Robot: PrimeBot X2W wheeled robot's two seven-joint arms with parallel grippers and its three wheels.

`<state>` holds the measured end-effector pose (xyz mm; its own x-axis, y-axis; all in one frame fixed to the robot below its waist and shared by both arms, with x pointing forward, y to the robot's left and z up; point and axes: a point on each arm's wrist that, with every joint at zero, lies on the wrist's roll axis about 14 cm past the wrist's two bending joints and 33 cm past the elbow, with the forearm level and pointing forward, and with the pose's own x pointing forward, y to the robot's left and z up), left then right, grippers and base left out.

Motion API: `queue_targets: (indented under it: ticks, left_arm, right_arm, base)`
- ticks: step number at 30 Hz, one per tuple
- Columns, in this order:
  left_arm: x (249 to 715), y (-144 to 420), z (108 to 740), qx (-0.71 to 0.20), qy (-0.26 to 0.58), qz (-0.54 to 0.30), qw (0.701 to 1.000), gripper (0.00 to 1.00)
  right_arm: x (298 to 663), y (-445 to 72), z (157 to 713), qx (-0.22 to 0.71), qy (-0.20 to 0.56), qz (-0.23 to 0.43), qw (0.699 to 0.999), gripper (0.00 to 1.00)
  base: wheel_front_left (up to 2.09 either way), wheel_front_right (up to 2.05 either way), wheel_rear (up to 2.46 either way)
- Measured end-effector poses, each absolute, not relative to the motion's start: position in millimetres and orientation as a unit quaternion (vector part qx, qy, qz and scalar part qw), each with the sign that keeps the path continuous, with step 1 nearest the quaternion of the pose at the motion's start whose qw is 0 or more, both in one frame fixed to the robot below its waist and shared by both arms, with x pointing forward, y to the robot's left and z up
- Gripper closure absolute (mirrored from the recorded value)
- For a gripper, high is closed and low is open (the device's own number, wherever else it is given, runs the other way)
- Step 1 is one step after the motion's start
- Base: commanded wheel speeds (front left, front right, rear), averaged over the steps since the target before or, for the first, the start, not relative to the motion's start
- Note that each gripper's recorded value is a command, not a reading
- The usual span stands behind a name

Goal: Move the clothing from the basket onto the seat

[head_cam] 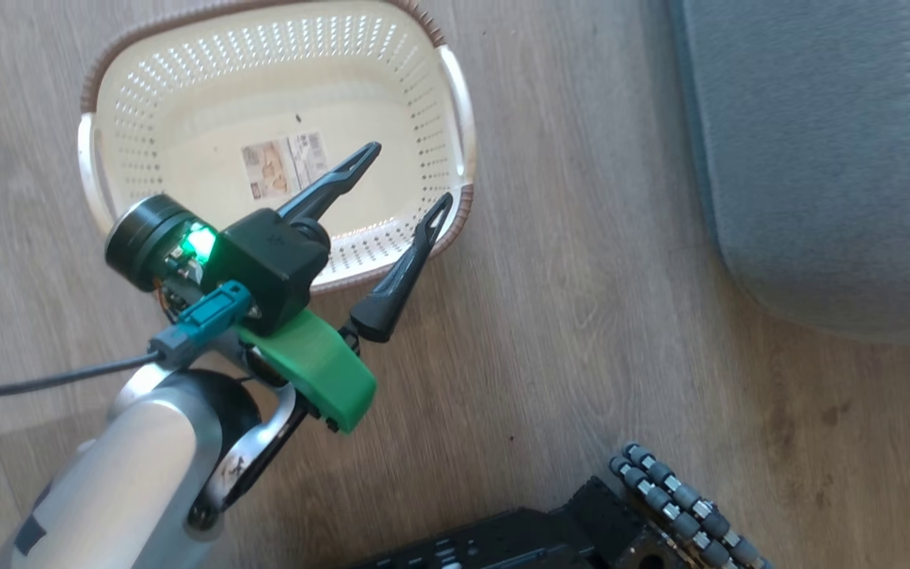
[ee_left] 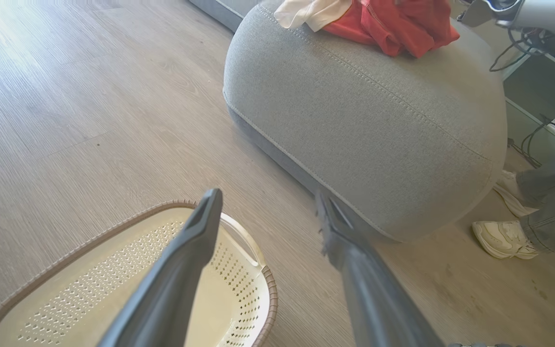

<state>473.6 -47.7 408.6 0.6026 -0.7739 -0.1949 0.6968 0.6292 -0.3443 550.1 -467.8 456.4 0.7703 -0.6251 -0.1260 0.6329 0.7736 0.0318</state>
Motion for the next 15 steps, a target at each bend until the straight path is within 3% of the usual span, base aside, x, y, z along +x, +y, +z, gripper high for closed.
queue_targets:
  ticks: [5, 15]
  left_arm:
    - [473.1, -53.5, 426.2, -0.118, 0.146, -0.418, 0.889, 0.0]
    - [471.9, -42.1, 466.3, -0.126, 0.097, -0.383, 0.91, 0.0]
  right_arm:
    - [556.6, -442.4, 477.0, -0.004, 0.038, -0.28, 0.959, 0.0]
    - [498.1, -380.9, 483.8, -0.035, 0.009, -0.186, 0.982, 0.0]
  base:
    - [0.0, 0.0, 0.0]
    - [0.0, 0.0, 0.0]
